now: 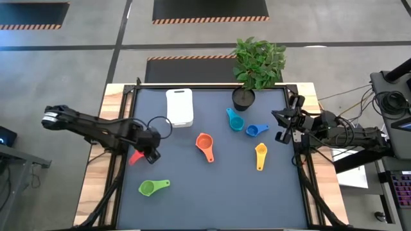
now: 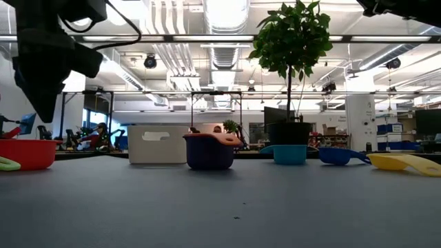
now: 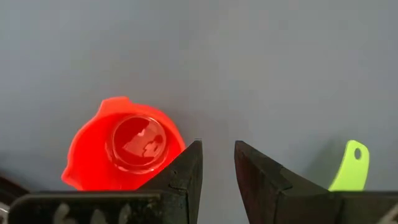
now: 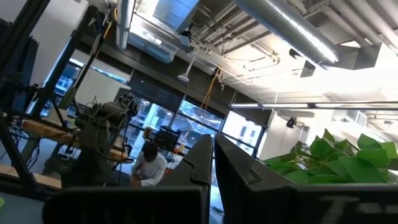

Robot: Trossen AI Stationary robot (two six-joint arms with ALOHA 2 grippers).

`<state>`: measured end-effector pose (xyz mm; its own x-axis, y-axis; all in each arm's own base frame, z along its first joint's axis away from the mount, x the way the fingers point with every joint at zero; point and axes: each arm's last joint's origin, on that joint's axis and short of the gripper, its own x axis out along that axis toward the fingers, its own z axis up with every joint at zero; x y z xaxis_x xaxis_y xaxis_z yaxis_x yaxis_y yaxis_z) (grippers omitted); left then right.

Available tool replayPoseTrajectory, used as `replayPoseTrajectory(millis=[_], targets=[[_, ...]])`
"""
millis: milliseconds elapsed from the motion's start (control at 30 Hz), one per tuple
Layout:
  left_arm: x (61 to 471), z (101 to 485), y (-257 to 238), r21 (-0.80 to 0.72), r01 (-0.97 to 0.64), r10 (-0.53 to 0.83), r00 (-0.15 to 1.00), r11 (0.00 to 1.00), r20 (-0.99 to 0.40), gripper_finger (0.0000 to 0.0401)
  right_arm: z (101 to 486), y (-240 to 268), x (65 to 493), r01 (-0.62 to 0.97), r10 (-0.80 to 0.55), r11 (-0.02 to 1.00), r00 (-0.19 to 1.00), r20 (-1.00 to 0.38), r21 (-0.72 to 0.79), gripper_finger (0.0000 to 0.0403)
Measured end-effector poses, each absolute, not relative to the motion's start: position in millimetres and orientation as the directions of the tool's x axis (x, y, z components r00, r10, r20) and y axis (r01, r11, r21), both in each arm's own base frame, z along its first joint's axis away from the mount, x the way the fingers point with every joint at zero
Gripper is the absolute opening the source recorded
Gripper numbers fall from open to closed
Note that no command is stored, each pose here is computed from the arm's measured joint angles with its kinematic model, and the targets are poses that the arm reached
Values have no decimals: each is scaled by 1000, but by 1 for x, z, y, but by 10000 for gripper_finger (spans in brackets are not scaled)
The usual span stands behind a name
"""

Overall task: Nest measuring cups in basket
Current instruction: Stack the light red measuring cup on top of the light orange measuring cup

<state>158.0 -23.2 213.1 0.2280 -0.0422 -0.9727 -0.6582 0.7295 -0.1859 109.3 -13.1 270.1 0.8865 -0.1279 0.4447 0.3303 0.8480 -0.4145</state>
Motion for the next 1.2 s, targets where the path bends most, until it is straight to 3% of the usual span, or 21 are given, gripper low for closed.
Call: replayPoseTrajectory(millis=[500,900,1200], targets=[[158,221,-23,-195,-669,-44,235,718,-971,78,270,-13,109,315,-127,873,885,449,-373,9],[152,217,-24,-147,-727,-37,164,671,-986,141,270,-13,109,312,-128,875,887,444,-369,9],[148,205,-24,-112,-748,-27,125,654,-992,142,270,-13,109,314,-128,872,887,444,-376,9]])
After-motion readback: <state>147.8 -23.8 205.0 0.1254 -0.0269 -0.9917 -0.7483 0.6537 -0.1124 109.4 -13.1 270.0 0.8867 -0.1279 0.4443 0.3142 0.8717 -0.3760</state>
